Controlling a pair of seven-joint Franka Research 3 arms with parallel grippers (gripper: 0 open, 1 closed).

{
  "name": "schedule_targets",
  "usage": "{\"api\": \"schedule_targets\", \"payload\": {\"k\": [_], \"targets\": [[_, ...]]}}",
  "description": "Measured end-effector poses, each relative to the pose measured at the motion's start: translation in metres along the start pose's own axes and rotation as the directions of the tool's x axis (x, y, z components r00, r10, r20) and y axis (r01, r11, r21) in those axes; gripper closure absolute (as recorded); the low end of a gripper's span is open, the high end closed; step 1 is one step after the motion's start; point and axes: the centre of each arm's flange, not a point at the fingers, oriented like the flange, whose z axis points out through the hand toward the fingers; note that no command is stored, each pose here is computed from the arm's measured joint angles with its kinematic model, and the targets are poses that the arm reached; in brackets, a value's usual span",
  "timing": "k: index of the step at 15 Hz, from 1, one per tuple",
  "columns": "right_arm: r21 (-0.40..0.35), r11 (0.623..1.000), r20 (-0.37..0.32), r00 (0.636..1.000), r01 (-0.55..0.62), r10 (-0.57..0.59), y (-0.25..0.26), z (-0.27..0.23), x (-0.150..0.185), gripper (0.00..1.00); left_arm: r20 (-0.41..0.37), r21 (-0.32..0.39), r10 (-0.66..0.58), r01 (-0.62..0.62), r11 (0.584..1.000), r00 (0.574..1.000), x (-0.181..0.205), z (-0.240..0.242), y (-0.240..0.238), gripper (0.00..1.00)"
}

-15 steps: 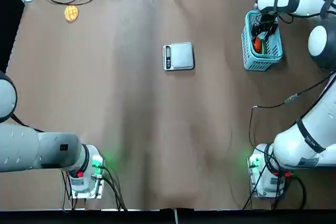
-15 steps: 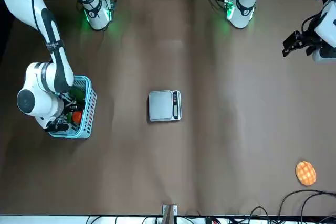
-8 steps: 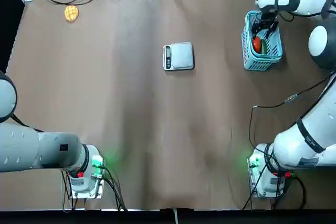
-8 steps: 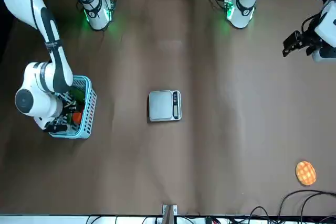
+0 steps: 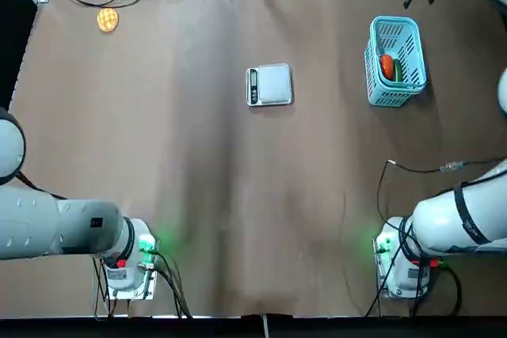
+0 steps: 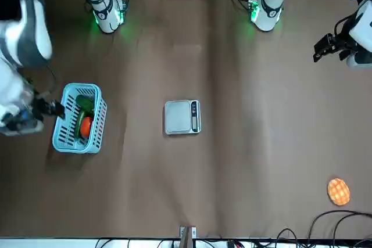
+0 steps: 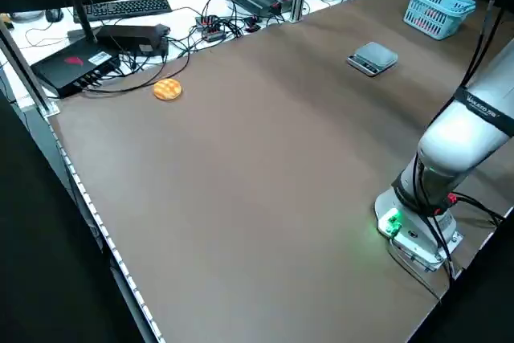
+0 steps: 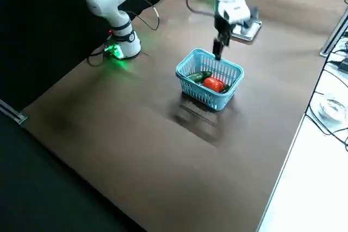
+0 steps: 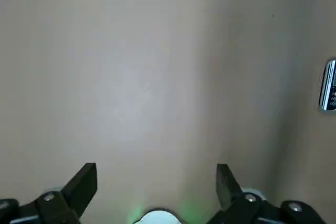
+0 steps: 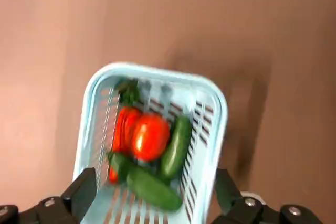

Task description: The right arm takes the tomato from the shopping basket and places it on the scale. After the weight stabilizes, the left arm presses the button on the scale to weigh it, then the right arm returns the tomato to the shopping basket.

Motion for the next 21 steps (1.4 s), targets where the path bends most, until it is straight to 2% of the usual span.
{"api": "schedule_targets", "payload": {"k": [1,2,3,6,10,14,21], "targets": [[0.005,1.0,0.017,1.0,0.009,-0.009,0.001,-0.023,-0.012,0.0,0.006,0.0,0.0,0.0,1.0,1.0,-0.001,-0.002,0.0,0.0],[0.021,1.0,0.079,0.997,0.018,-0.02,-0.005,-0.058,-0.038,0.0,0.011,0.001,0.0,0.0,1.0,1.0,-0.004,-0.007,0.0,0.0],[0.026,0.999,0.098,0.995,0.025,-0.028,-0.01,-0.07,-0.047,0.0,0.011,0.001,0.0,0.0,1.0,1.0,-0.004,-0.009,0.0,0.0],[0.023,0.999,0.079,0.996,0.042,-0.044,-0.022,-0.099,-0.049,0.0,0.012,0.001,0.0,0.0,1.0,1.0,-0.005,-0.01,0.0,0.0],[0.01,1.0,0.025,1.0,-0.01,0.009,-0.02,-0.149,-0.042,0.0,0.013,0.001,-0.002,0.002,1.0,1.0,-0.005,-0.01,-0.001,0.0],[0.015,0.998,0.029,0.998,-0.065,0.064,-0.02,-0.146,-0.036,0.01,0.013,0.001,-0.006,0.006,1.0,1.0,-0.005,-0.01,-0.003,0.0],[0.028,0.996,0.059,0.995,-0.082,0.08,-0.017,-0.139,-0.036,0.0,0.013,0.0,-0.008,0.008,1.0,1.0,-0.005,-0.01,-0.004,0.0]]}}
